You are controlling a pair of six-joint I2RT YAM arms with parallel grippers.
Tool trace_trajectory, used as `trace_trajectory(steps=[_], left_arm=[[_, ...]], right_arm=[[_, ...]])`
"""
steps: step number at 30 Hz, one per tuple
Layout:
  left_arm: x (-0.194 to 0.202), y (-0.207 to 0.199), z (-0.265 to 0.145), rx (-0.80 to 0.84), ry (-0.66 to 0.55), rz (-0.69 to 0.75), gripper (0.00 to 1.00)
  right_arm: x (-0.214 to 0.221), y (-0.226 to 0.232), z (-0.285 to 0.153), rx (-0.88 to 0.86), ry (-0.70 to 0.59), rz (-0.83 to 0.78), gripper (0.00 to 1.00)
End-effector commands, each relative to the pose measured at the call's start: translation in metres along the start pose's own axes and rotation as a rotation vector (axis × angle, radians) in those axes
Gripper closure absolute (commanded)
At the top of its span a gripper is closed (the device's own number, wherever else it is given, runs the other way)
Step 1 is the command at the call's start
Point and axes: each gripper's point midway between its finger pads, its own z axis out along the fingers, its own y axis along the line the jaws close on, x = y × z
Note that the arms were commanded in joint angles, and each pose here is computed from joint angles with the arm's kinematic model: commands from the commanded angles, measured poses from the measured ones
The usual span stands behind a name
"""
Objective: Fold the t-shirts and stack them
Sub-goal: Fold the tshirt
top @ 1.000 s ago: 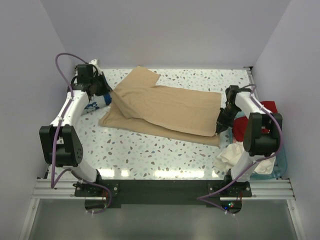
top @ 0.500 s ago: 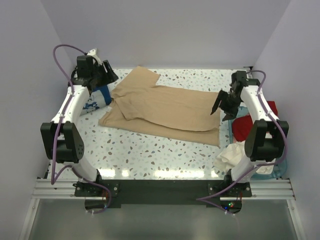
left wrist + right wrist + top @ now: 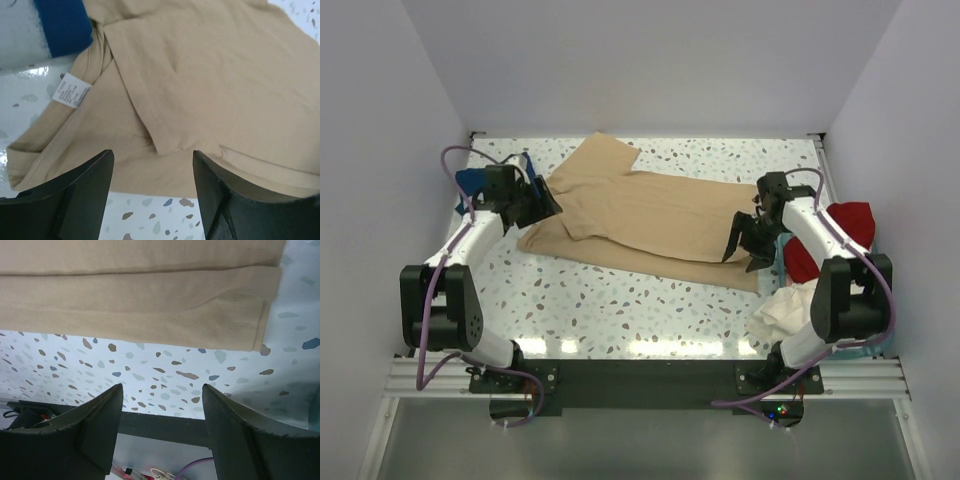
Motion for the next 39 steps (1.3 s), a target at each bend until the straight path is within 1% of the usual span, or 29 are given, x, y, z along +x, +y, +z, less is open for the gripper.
trace_trajectory(steps=[1,5,11,16,22,25,26,30,35,39], left_arm=[[-0.004,-0.005,-0.006,0.028,-0.055,0.005,0.31],[0.014,0.000,0.006,0.042,-0.015,-0.016,0.30],[0.037,0.009,0.021,0.045,0.026,-0.054,0.30],[0.046,0.015,0.022,0.029,0.037,-0.054,0.30],[0.056,0.024,0.019,0.003,0.044,-0.047,0.30],[0.064,0.030,0.017,-0.018,0.052,-0.040,0.30],[0.066,0.032,0.015,-0.025,0.049,-0.031,0.30],[0.071,0.036,0.010,-0.040,0.051,-0.025,0.30],[0.060,0.028,-0.001,-0.024,0.017,-0.011,0.30],[0.049,0.021,-0.006,0.000,-0.021,-0.010,0.30]], right_arm=[[-0.008,0.007,0.002,-0.009,-0.057,-0.020,0.32],[-0.006,0.001,0.020,0.034,-0.045,-0.030,0.33],[-0.005,-0.005,0.043,0.051,-0.016,-0.021,0.34],[-0.022,-0.003,0.050,0.065,-0.040,-0.027,0.34],[-0.056,0.007,0.047,0.089,-0.106,-0.007,0.34],[-0.073,0.003,0.041,0.129,-0.153,0.043,0.34],[-0.079,0.001,0.036,0.128,-0.176,0.079,0.34],[-0.088,0.001,0.025,0.109,-0.224,0.108,0.34],[-0.081,0.010,0.006,0.038,-0.263,0.065,0.34],[-0.052,0.007,0.011,0.002,-0.213,0.048,0.34]])
